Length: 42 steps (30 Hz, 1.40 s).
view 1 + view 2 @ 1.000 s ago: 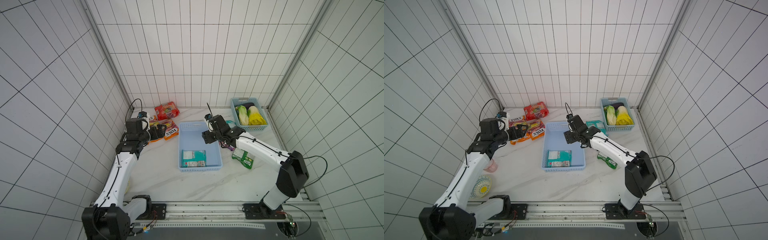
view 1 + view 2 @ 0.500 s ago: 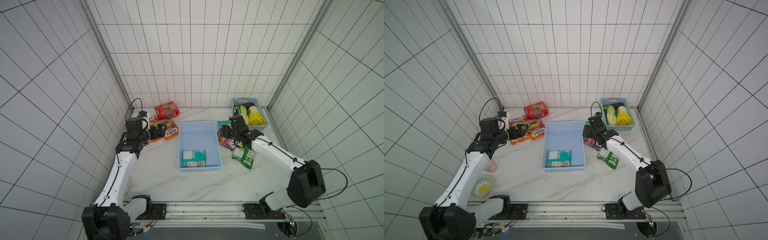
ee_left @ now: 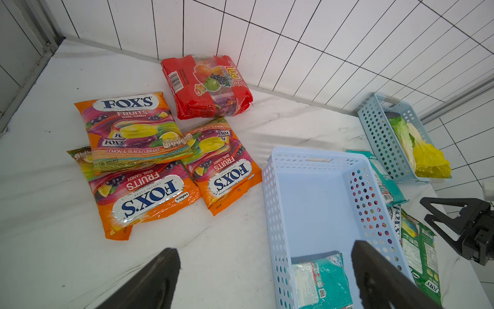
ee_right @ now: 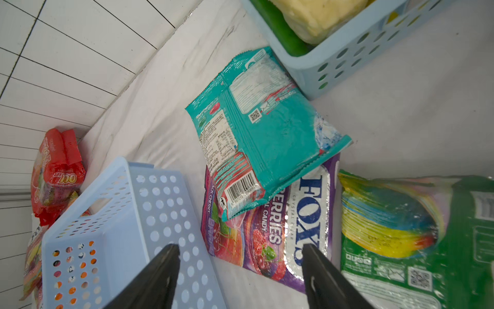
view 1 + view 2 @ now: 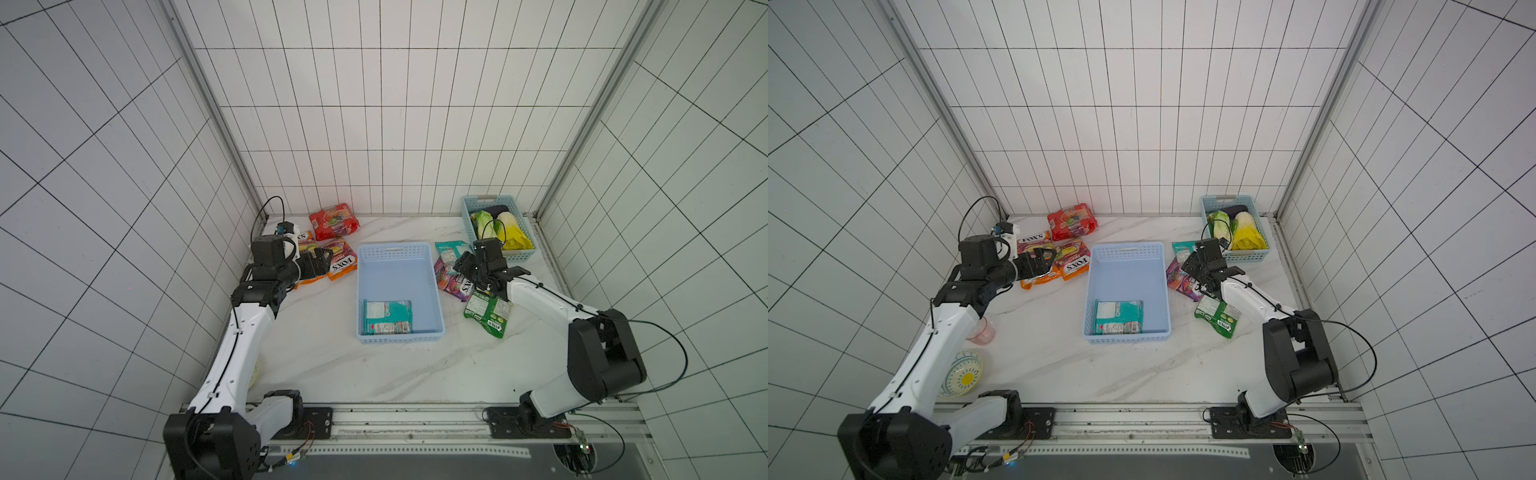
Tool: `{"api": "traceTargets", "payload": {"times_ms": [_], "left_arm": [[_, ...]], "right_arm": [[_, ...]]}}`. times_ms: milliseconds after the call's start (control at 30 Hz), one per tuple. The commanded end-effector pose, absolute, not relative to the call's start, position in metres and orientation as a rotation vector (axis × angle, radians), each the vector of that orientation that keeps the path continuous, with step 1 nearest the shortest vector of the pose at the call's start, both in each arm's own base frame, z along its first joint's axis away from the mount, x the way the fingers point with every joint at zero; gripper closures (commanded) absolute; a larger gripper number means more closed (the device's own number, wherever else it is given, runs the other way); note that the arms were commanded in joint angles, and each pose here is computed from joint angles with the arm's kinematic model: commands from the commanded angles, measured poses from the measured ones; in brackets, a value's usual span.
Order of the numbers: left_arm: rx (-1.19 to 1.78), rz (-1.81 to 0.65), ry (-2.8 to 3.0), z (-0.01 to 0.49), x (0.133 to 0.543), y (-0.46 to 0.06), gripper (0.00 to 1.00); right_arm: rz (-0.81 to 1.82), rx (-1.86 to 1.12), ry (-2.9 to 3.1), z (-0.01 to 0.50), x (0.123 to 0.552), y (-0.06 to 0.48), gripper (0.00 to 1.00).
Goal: Put the candies in the basket
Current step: Pick up the candy at the center of the board.
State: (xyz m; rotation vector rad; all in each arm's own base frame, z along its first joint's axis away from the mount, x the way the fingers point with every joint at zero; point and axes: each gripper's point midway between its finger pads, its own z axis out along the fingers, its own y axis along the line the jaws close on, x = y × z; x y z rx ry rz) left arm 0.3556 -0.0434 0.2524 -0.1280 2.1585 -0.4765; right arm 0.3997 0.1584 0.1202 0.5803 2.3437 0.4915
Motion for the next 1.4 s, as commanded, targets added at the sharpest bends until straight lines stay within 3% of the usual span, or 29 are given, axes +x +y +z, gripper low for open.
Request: {"api": "traceTargets", "payload": {"times_ms": [0, 633, 1033, 1367], "left_arm": [[-0.119, -0.456, 2.129, 0.266, 0.357, -0.040, 0.02], [-0.115, -0.452, 2.138, 0.262, 0.359, -0.040, 0.02], [-0.109, -0.464, 2.130, 0.263, 0.357, -0.042, 0.02], [-0.127, -0.452, 2.138, 0.265, 0.358, -0.039, 0.02]], "right_arm": [[0.515, 0.674, 2.331, 0.105, 0.407, 0.153, 0.27], [0.765, 0.927, 2.366, 0.036, 0.450, 0.148, 0.46], [0.749, 0.795, 2.300, 0.068, 0.467, 0.146, 0.99], [0.765, 0.687, 2.219, 0.127, 0.454, 0.143, 1.00]]}}
